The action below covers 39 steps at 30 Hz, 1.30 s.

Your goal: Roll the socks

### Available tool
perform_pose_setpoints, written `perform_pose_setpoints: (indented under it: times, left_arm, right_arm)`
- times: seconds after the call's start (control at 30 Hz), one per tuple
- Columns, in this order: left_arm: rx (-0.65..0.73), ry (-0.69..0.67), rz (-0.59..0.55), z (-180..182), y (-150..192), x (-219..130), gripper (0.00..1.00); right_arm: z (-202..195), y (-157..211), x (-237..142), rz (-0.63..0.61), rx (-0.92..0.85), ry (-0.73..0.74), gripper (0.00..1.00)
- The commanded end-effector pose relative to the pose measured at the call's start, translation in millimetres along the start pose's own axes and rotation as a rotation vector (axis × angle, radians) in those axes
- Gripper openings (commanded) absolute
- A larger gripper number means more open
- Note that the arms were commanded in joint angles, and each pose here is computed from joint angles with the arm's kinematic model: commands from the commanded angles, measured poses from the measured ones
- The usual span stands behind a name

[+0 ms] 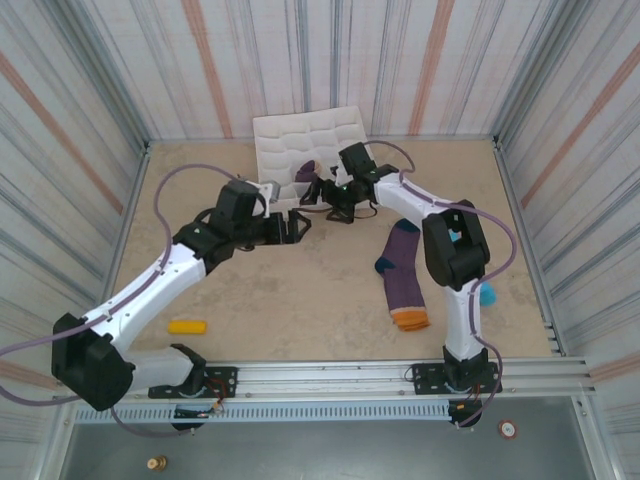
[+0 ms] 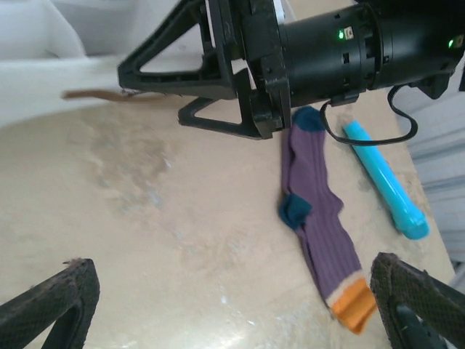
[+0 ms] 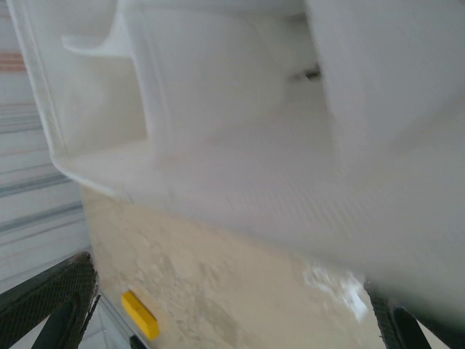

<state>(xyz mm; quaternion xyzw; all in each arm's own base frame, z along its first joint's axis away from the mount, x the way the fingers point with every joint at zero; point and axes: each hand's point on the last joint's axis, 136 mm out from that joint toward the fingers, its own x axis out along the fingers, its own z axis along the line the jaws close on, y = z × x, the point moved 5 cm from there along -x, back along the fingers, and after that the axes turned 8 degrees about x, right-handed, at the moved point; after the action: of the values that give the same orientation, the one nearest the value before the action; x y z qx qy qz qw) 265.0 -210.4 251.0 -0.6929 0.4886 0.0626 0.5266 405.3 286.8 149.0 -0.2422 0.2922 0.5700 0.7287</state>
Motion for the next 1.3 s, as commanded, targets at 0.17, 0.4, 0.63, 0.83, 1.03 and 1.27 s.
perform_pose_setpoints:
  times: [0.17,0.4,0.63,0.83,1.03,1.27]
  left_arm:
    - [-0.053,0.022,0.039,-40,48,30,0.92]
    - [-0.06,0.082,0.143,-93,88,72,0.8]
    - [-0.218,0.149,0.213,-143,134,109,0.69]
    - [-0.361,0.181,0.261,-179,164,132,0.65]
    - [-0.53,0.15,0.273,-203,186,142,0.62]
    - [-0.686,0.054,0.272,-208,210,153,0.61]
  right_arm:
    - [-18,12,-114,-0.21,-0.059,0.116,0.99]
    - [-72,21,-159,-0.311,0.021,0.23,0.99]
    - [-93,30,-182,-0.36,0.062,0.245,0.99]
    - [-103,36,-186,-0.362,0.081,0.249,0.99]
    - [-108,40,-188,-0.364,0.089,0.24,0.99]
    - [-111,44,-190,-0.364,0.091,0.219,0.99]
